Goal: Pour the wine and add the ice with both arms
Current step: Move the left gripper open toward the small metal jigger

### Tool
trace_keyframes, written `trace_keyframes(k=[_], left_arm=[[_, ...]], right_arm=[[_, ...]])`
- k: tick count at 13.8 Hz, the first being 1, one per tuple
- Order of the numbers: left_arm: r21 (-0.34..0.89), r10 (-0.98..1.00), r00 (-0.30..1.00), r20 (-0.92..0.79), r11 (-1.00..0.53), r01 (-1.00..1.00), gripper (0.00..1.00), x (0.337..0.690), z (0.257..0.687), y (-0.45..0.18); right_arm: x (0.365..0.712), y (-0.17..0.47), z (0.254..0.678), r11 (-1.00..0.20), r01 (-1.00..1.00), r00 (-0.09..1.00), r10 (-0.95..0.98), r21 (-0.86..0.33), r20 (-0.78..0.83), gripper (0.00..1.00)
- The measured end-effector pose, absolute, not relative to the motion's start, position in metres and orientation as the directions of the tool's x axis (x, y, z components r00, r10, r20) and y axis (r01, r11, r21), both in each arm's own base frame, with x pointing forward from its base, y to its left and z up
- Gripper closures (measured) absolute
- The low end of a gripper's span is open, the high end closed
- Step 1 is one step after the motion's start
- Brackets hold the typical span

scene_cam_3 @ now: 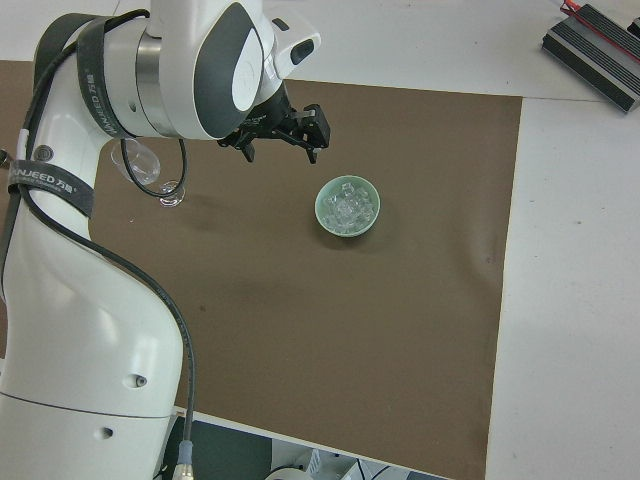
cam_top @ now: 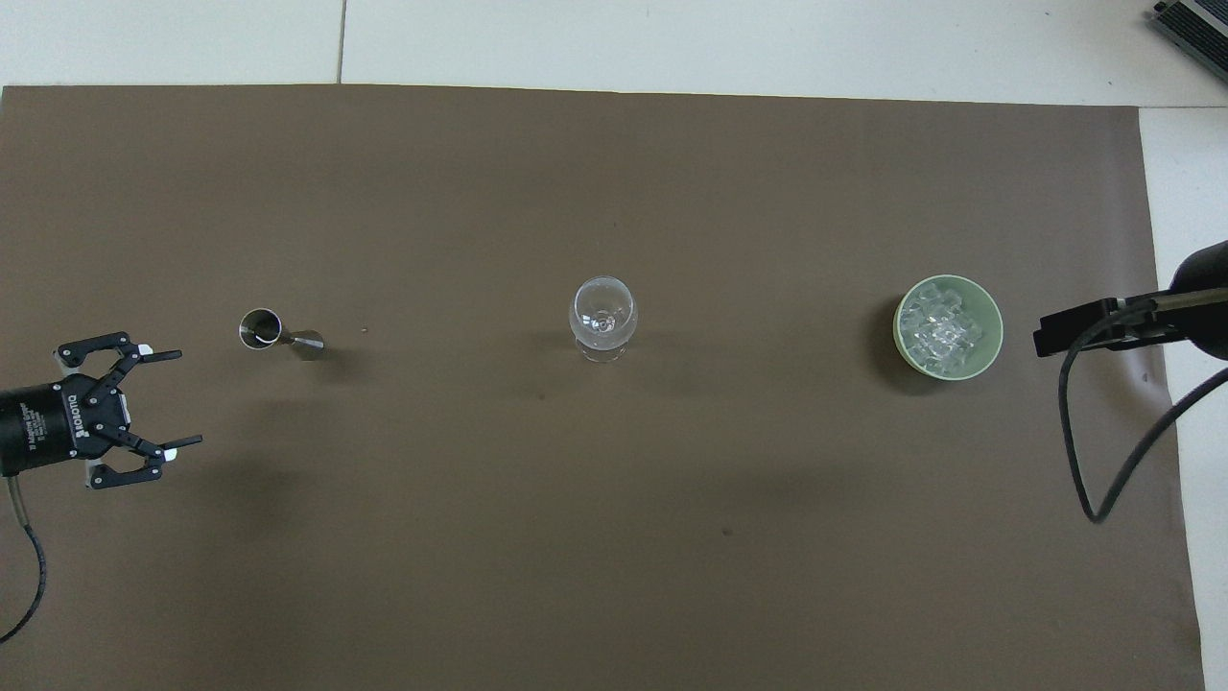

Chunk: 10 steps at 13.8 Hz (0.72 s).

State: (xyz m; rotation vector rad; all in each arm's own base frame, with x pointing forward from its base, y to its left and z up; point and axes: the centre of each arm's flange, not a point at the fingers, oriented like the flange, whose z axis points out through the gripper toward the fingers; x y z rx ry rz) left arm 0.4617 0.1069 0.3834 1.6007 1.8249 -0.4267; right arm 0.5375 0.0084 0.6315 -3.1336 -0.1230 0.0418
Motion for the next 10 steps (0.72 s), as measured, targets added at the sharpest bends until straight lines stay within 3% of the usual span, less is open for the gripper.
trace_keyframes(k=[7,10], left_arm=[[0.087,0.573,-0.253,-0.779,0.498,0.863,0.0,0.446,0.336,0.106],[0.018,0.509,-0.317,-0.8,0.549,0.836,0.0,0.446,0.31,0.106]], right_arm=[[0.537,0.008,0.632,-0.997,0.078,0.997,0.078,-0.006,-0.026,0.0],[0.537,0.008,0.632,-0.997,0.078,0.997,0.078,-0.006,-0.026,0.0]])
